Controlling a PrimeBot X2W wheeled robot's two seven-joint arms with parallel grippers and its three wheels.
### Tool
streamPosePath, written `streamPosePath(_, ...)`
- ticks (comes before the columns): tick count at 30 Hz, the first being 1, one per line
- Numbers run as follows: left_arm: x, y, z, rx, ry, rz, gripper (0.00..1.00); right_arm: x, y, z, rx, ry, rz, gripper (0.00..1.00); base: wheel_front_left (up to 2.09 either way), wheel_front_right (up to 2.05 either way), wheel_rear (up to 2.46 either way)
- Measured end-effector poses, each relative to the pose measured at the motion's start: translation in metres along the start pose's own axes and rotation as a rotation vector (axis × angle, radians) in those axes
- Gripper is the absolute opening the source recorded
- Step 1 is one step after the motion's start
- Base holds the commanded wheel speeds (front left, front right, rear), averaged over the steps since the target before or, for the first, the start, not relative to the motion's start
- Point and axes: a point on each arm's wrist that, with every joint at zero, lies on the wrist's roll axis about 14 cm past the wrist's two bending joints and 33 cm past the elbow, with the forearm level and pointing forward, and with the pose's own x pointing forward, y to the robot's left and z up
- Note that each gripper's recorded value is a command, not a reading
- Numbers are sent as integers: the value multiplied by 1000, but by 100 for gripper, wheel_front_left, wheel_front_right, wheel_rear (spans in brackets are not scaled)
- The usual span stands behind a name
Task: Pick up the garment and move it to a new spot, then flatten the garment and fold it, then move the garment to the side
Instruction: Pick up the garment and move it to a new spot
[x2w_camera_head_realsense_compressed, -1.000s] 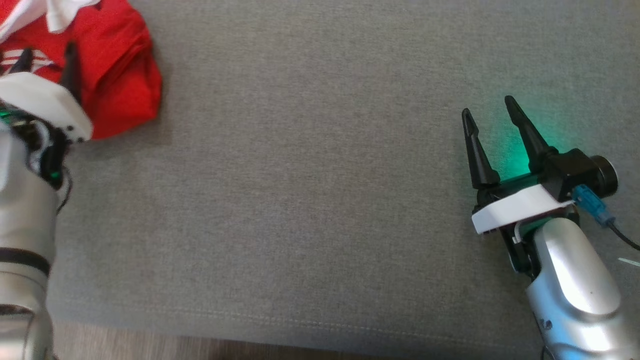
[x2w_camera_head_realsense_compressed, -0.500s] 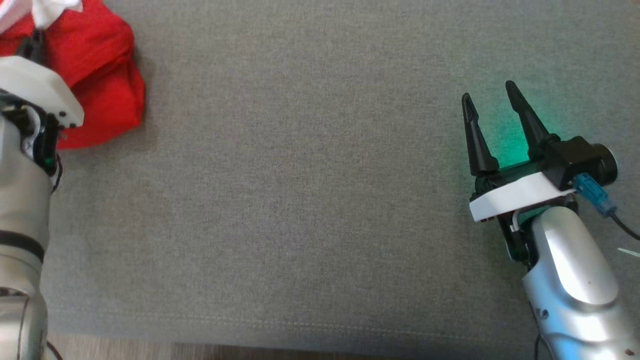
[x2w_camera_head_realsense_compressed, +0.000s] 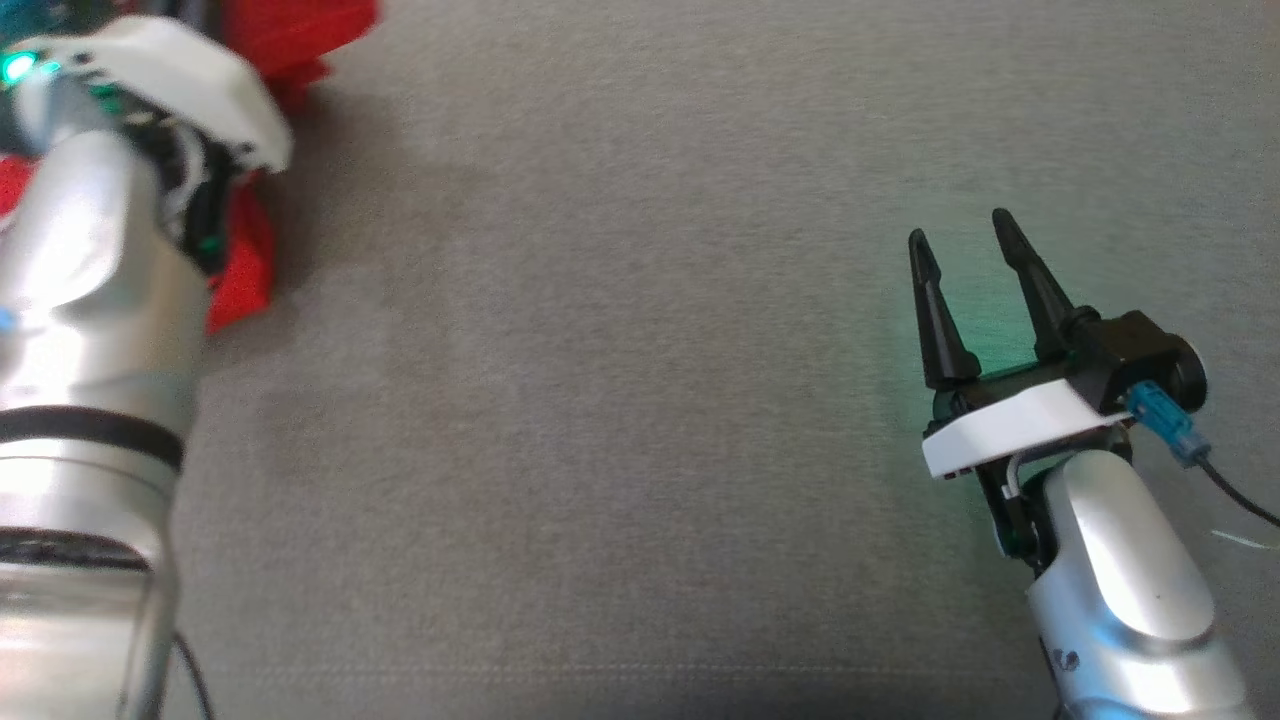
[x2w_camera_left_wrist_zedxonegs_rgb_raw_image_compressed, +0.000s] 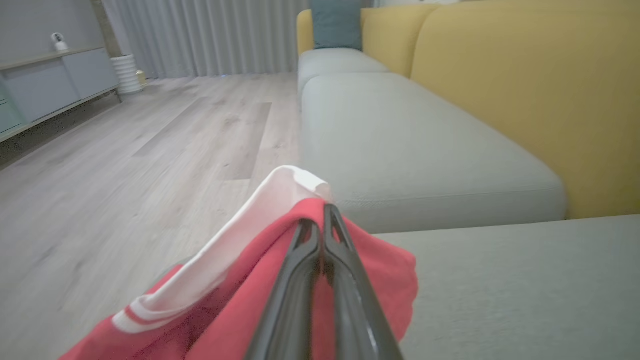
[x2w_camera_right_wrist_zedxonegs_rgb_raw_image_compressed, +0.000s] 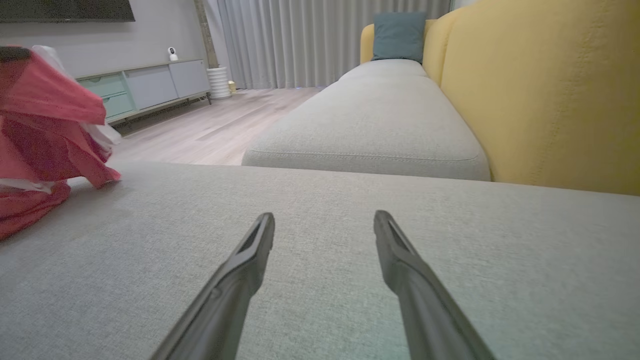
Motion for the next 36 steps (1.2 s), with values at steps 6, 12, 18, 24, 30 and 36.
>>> streamPosePath(6, 10, -87, 33, -15, -106, -195, 0, -21, -17, 12, 6, -23, -71, 100, 0, 0, 0)
streamPosePath(12, -2, -180, 37, -88, -135, -395, 0, -46, -41, 24, 0, -47, -153, 100, 0, 0, 0)
streamPosePath(18, -32, -269, 40, -158, -154, -609, 0, -80, -63, 20, 0, -32, -245, 100, 0, 0, 0)
streamPosePath(24, -69, -317, 19, -224, -101, -748, 0, -92, -72, 25, -5, -41, -283, 100, 0, 0, 0)
streamPosePath(30, -78, -306, -7, -240, -41, -649, 100, -89, -71, 28, -2, -51, -279, 100, 0, 0, 0)
streamPosePath(36, -86, -255, -43, -238, 15, -457, 100, -83, -59, 25, 11, -51, -247, 100, 0, 0, 0)
